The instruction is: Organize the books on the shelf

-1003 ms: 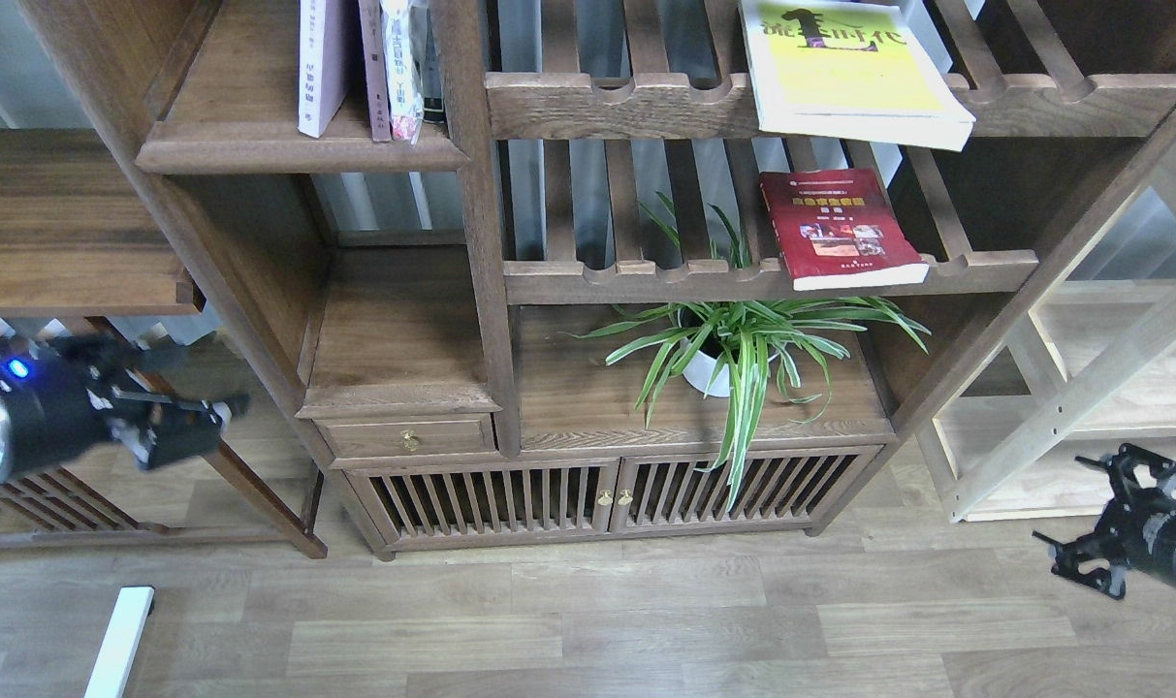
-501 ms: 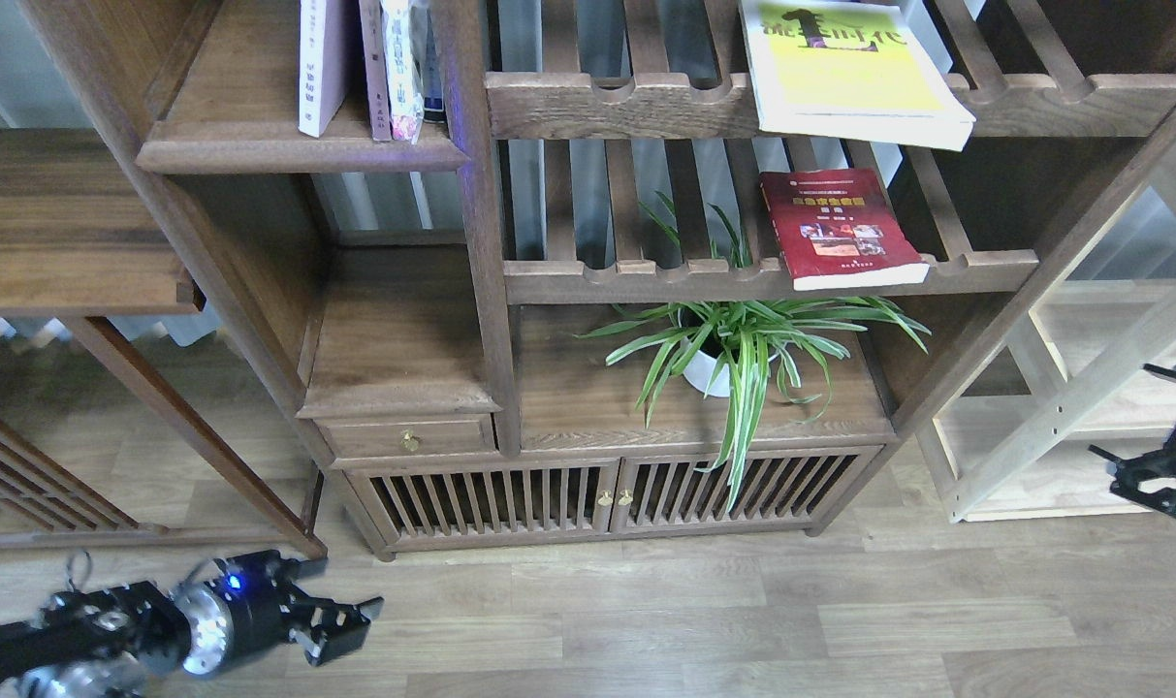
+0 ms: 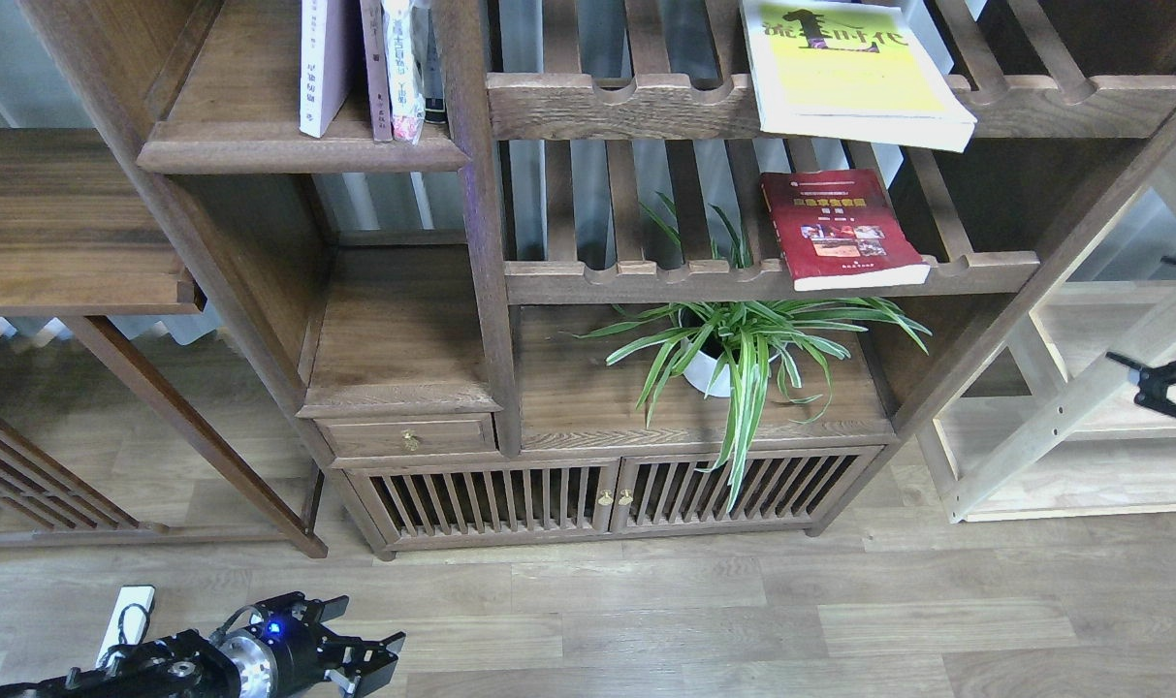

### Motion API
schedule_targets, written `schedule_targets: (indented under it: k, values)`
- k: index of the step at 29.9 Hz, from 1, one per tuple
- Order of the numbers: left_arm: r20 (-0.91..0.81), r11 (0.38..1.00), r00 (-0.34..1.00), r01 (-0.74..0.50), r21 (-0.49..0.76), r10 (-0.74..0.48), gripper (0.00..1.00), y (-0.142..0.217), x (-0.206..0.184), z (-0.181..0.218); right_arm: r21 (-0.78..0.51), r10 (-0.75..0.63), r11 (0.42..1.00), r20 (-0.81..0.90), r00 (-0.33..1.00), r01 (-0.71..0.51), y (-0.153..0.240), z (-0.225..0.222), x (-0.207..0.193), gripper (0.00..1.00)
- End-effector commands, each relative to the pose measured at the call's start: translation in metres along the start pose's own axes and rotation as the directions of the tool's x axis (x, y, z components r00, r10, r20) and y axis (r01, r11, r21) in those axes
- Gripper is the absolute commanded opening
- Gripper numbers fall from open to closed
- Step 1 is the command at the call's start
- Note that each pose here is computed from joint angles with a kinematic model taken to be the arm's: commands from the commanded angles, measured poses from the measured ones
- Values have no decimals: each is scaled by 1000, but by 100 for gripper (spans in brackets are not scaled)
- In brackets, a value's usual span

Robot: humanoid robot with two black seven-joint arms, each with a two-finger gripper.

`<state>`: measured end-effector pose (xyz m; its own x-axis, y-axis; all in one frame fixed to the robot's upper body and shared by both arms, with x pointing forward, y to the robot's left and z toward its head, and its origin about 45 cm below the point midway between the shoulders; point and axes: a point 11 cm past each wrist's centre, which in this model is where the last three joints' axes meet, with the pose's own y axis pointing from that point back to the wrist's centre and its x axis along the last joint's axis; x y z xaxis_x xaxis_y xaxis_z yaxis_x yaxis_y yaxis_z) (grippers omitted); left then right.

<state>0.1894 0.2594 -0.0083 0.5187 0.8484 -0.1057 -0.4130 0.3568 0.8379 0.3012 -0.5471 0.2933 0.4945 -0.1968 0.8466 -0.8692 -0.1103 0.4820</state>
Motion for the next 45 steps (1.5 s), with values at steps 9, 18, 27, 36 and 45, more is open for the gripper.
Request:
schedule_targets:
  k: [9,18,27,36,45]
  values:
    - [-8,1000,1000,-23,-9,23,86,-9,-5,5,175,239,957,-20,971,-232,6,-60,86,99]
    - [-10,999,999,-34,-21,33,86,-10,-1,9,182,193,968,-97,976,-173,-4,-83,97,99]
    - [-12,998,999,-49,-25,49,86,-8,5,4,48,91,995,-135,987,-85,-19,-97,112,100]
    - [-7,998,998,-55,-37,55,86,-8,8,10,110,80,992,-159,984,-63,-34,-133,122,100]
    - [-2,997,998,-63,-48,63,86,-10,11,18,224,41,975,-162,986,-3,-31,-149,114,100]
